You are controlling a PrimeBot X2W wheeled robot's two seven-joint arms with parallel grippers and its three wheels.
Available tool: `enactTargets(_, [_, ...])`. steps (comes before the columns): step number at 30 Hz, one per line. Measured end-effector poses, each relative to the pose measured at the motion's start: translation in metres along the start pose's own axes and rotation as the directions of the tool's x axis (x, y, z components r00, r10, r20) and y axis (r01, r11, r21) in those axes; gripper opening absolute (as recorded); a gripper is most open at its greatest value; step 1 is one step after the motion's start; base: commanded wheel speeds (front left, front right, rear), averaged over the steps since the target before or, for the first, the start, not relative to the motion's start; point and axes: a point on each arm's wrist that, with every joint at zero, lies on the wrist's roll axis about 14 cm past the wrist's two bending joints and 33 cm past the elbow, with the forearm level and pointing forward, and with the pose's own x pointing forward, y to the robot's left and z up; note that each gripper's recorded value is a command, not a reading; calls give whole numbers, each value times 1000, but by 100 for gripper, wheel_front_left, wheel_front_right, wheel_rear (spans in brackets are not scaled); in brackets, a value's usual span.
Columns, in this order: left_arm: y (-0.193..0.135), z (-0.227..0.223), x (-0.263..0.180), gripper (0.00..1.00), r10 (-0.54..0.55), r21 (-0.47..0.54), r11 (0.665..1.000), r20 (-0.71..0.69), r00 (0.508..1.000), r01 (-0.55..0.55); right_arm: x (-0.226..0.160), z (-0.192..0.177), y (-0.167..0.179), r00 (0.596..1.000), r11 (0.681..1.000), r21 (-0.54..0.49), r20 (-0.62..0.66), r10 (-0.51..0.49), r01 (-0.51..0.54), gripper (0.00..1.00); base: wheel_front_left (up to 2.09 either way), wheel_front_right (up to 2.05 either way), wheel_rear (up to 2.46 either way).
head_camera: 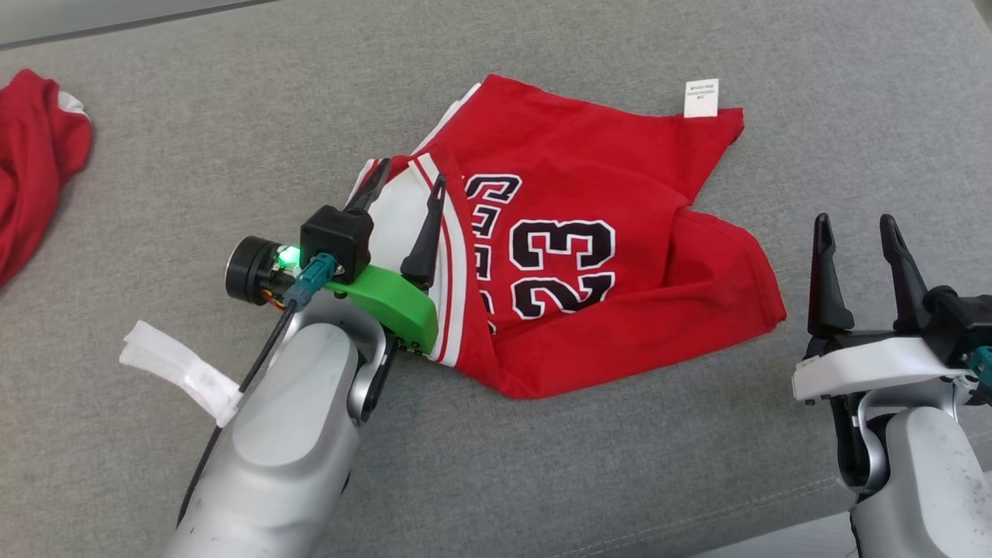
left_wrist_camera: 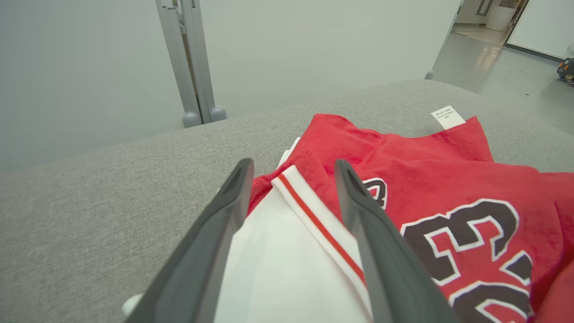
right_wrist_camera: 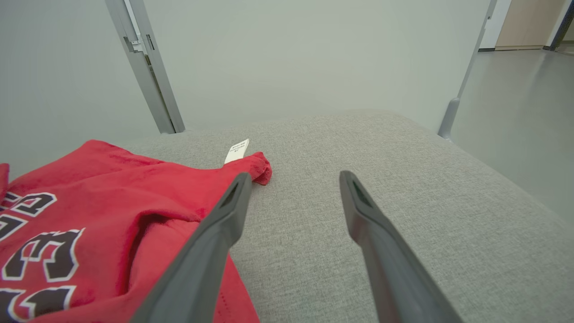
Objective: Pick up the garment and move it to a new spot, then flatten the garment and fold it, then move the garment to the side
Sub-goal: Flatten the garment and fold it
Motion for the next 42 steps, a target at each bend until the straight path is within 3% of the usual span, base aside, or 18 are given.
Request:
enactTargets(4, [6, 11, -11, 100, 35, -17, 999, 28, 999, -34, 0, 1, 5, 1000, 1000, 4, 4, 11, -11, 100, 0, 0, 0])
enactTargets(13, [48, -12, -56, 100, 193, -68, 978, -86, 977, -199, -3, 15, 26, 997, 997, 28, 40, 70, -71, 100, 0, 0, 0])
enactTargets(18, [51, -22, -63, 100, 192, -210, 952, -148, 970, -221, -5, 16, 32, 996, 996, 33, 42, 84, -86, 100, 0, 0, 0])
enactTargets(26, [26, -28, -49, 98, 102, -264, 954, -171, 980, -145, -12, 15, 14, 999, 999, 23, 34, 38, -39, 100, 0, 0, 0])
enactTargets(27, [23, -27, -48, 69, 94, -260, 956, -166, 982, -136, -13, 15, 12, 999, 999, 22, 33, 33, -33, 100, 0, 0, 0])
enactTargets(28, [21, -26, -47, 49, 90, -257, 958, -159, 983, -129, -14, 14, 10, 999, 999, 21, 32, 30, -30, 100, 0, 0, 0])
enactTargets(29, [20, -24, -46, 30, 86, -253, 960, -149, 985, -122, -16, 14, 9, 999, 999, 21, 30, 27, -27, 100, 0, 0, 0])
enactTargets(30, [18, -21, -46, 21, 83, -247, 962, -138, 987, -115, -17, 14, 8, 999, 999, 21, 30, 24, -25, 100, 0, 0, 0])
enactTargets(31, [17, -19, -45, 5, 82, -242, 964, -127, 989, -111, -18, 15, 7, 999, 1000, 21, 31, 21, -22, 100, 0, 0, 0])
enactTargets(33, [17, -15, -46, 0, 83, -232, 967, -115, 990, -108, -19, 15, 6, 999, 1000, 22, 33, 18, -18, 100, 0, 0, 0])
enactTargets(42, [27, 3, -57, 0, 131, -186, 973, -49, 990, -138, -16, 16, 21, 998, 998, 32, 38, 58, -59, 100, 0, 0, 0])
